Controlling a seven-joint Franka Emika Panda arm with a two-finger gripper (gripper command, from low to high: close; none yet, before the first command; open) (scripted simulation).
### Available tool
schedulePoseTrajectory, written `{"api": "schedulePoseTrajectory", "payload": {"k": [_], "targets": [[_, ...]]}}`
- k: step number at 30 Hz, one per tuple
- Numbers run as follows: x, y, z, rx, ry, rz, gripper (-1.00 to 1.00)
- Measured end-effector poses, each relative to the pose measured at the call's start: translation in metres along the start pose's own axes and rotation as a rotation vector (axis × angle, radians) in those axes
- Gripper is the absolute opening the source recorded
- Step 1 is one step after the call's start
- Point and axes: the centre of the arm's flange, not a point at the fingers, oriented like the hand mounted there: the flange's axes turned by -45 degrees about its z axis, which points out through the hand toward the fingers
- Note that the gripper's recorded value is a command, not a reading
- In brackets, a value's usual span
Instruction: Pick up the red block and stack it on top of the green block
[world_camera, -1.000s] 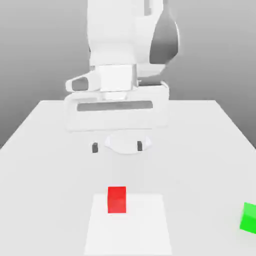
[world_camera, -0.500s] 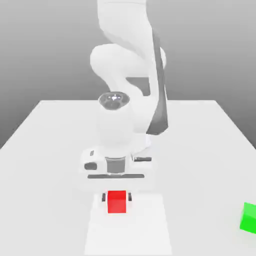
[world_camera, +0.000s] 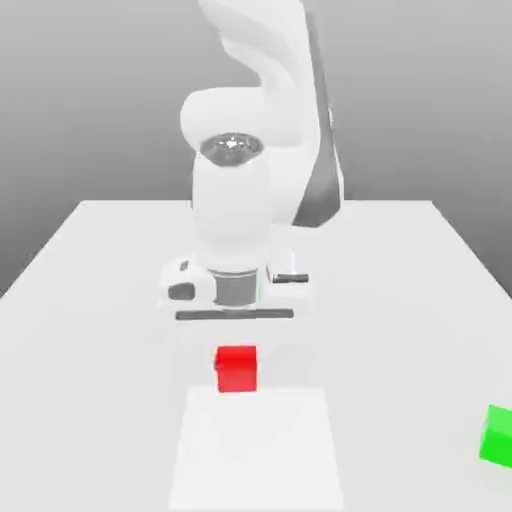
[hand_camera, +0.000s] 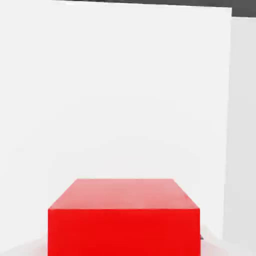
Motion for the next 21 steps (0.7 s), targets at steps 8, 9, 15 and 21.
{"api": "schedulePoseTrajectory", "payload": {"k": [8,9,15,21], "targets": [[0.085,-0.151,-0.022,-0.014,0.004,-0.679,-1.00],[0.091,-0.172,-0.025,-0.011,0.004,-0.760,-1.00],[0.102,-0.279,-0.009,0.016,0.010,-1.120,-1.00],[0.102,-0.283,0.027,0.018,0.010,-1.134,1.00]]}}
